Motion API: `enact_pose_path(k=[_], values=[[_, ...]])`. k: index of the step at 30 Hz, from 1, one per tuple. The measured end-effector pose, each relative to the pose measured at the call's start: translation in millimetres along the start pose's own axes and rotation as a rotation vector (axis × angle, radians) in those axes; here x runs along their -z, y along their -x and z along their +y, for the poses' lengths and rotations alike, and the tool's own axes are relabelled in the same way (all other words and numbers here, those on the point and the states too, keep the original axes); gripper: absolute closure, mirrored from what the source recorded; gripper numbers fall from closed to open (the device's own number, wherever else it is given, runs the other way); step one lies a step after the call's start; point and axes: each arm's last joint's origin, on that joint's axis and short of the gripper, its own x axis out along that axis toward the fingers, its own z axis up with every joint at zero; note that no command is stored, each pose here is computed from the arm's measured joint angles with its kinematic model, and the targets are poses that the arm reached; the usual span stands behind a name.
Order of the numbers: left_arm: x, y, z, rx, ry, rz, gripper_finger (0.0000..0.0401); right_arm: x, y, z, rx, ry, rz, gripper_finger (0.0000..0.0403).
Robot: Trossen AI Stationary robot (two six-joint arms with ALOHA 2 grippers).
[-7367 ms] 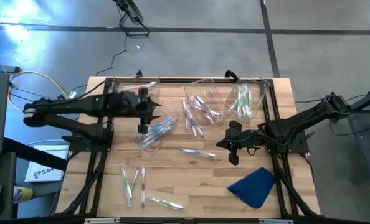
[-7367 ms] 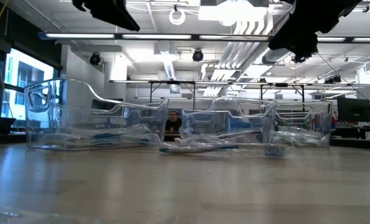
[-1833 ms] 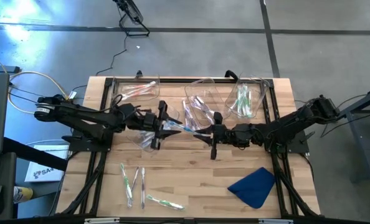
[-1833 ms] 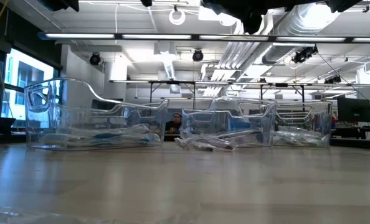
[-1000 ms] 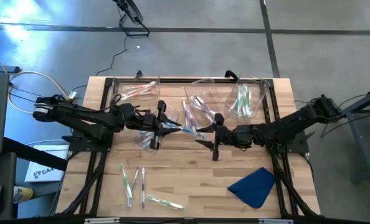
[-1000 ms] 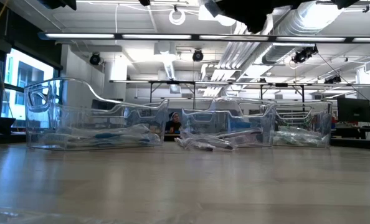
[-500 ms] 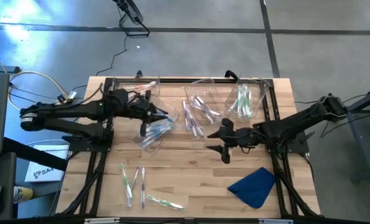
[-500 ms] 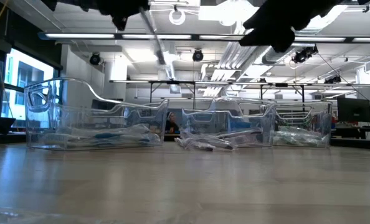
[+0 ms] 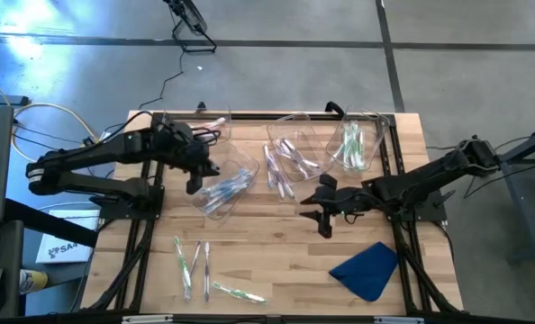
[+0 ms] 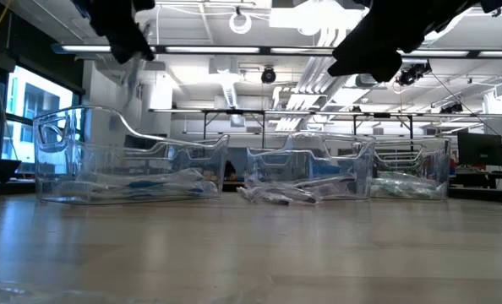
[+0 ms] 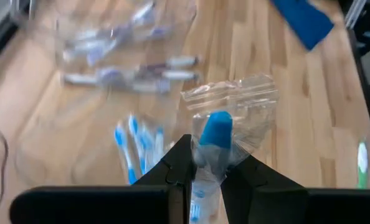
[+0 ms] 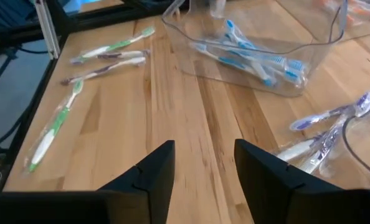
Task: Pick & Place Toothbrushes
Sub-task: Put the blue toothbrush into the bottom transparent bin
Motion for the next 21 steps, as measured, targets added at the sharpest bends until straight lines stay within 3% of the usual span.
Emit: enact_pose_path(k=[9,21], values=[[12,-5,0,0.022,0.116,0.159,0.0353,1,-1,0,0.0,0.002,0.006,0.0255],[21,-44,8,0.002,0.115,0.329,0.0352,1,-1,0,0.003,-0.005,0.005,0.0255]])
